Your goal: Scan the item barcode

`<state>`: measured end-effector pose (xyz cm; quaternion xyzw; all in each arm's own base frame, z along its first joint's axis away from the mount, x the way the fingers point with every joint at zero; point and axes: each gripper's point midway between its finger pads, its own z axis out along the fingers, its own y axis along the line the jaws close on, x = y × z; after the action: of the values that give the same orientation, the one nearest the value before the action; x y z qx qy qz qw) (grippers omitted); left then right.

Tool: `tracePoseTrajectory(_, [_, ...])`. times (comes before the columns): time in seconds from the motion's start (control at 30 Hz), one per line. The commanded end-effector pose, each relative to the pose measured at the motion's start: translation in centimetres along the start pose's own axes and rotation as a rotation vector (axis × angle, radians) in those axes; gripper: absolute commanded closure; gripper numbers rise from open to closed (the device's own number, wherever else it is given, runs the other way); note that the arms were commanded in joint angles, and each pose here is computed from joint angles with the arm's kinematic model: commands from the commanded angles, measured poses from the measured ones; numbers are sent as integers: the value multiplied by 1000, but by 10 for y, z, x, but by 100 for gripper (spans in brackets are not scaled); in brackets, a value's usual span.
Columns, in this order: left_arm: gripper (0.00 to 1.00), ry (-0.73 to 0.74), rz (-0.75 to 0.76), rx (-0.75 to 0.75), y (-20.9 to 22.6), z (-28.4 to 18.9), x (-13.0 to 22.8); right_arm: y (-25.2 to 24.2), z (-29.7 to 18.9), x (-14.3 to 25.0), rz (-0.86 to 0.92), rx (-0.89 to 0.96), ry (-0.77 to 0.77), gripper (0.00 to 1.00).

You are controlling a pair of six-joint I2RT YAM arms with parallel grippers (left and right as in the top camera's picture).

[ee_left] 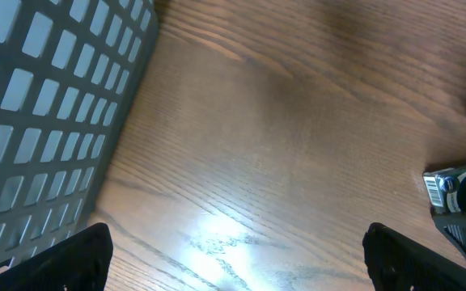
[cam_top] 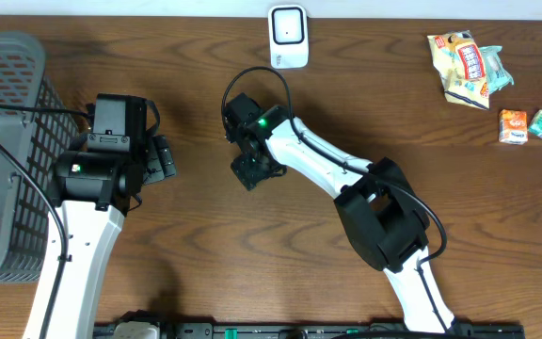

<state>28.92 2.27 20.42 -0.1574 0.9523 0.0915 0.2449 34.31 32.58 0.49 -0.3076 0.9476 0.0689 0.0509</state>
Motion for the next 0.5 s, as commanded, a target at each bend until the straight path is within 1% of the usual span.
tracePoseTrajectory(0.0, [2, -9, -6, 1, -1, -3, -4, -7, 19, 14, 8, 68, 55, 32])
tracePoseTrajectory(0.23, [2, -9, -6, 1, -1, -3, -4, -4, 20, 11, -29, 136, 35, 32])
tracePoseTrajectory(0.37, [2, -8, -6, 1, -1, -3, -3, -3, 20, 11, -33, 189, 25, 34])
tracePoseTrajectory(0.47, [2, -8, -6, 1, -1, -3, -3, 0, 21, 11, -36, 179, 26, 40])
